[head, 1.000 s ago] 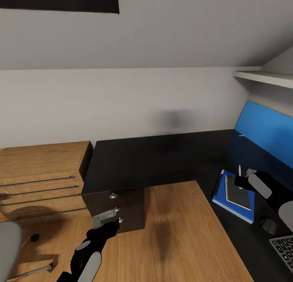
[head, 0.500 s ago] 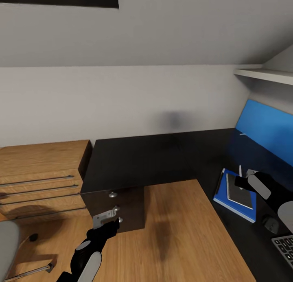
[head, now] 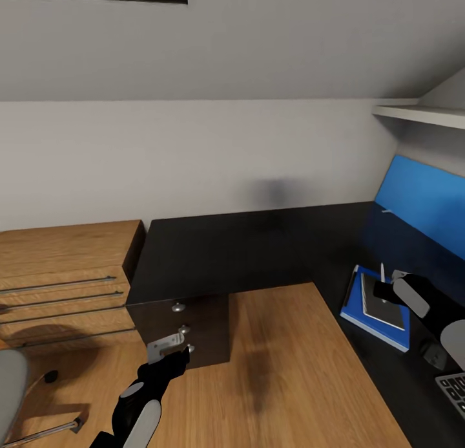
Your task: In the bedroom, organize the workspace by keeping the computer under the desk, ensuring the monitor is on the desk, placing the keyboard on the desk next to the monitor, placing the mouse on the desk next to the keyboard, moving the folder from the swivel chair onto the desk next to the mouse, stacking the notebook on top of the folder with the pen on top of the notebook, and positioning the swivel chair next to the desk.
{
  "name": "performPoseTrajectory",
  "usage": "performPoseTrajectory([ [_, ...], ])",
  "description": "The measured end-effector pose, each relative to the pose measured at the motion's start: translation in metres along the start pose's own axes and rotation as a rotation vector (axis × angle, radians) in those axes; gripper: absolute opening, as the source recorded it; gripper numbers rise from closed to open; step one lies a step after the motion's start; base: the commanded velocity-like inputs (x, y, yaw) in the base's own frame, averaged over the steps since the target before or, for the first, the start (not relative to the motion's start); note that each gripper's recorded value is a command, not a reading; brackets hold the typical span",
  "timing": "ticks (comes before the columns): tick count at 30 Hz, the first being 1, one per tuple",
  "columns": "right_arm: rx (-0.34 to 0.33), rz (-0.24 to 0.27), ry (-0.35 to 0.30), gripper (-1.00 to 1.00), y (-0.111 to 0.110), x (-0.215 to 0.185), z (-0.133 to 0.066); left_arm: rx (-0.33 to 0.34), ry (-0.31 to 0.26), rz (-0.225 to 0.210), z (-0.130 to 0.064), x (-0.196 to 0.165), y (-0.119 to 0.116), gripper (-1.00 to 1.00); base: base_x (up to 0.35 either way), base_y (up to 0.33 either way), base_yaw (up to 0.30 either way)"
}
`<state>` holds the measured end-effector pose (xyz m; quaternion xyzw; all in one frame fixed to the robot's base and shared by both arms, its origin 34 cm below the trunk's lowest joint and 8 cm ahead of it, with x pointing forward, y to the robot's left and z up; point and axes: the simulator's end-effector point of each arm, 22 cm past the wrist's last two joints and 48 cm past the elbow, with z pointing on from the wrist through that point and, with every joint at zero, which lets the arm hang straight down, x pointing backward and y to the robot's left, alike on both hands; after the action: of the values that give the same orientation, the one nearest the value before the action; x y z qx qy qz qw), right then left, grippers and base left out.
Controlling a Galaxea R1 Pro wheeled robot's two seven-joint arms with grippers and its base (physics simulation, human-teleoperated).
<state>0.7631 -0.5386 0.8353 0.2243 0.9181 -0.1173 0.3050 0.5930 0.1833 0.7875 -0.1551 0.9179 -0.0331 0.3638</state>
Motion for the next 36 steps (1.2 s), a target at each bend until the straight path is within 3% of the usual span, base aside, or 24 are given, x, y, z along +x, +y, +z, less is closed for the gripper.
performPoseTrajectory([
  [20,0.005,-0.022,0.015,-1.0,0.007,0.021,0.021,0.001,-0.001,-0.001,0.018,0.014,0.004,1.0,0.0,0.0,0.0],
  [21,0.005,-0.022,0.015,1.0,0.007,0.021,0.021,0.001,0.0,-0.001,0.018,0.014,0.004,1.0,0.0,0.0,0.0],
  [36,0.004,-0.018,0.011,1.0,0.005,0.009,0.005,-0.002,0.0,0.001,0.004,0.003,0.003,1.0,0.0,0.0,0.0],
])
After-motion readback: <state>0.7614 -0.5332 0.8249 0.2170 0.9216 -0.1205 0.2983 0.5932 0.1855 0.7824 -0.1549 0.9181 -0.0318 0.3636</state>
